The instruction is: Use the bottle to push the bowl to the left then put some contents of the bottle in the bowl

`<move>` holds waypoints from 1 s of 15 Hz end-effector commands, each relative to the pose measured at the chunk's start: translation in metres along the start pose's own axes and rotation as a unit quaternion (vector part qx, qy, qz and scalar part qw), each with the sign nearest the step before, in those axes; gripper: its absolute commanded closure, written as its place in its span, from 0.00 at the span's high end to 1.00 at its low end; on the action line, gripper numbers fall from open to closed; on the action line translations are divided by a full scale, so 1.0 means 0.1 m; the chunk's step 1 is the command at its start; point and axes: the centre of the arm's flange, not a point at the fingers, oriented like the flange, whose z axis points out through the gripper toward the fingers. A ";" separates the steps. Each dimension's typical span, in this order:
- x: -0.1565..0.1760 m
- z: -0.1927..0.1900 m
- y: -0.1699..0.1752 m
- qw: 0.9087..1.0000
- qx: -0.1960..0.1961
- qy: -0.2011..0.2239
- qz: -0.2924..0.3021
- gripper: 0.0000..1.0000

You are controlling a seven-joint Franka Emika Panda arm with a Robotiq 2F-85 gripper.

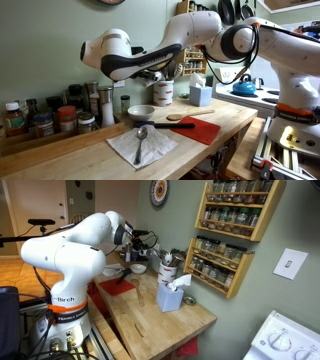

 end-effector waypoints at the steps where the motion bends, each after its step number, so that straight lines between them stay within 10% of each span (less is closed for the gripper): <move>1: -0.01 -0.10 0.15 0.998 0.012 0.056 -0.009 0.31; 15: -0.34 0.23 0.20 0.974 0.043 0.221 0.006 0.31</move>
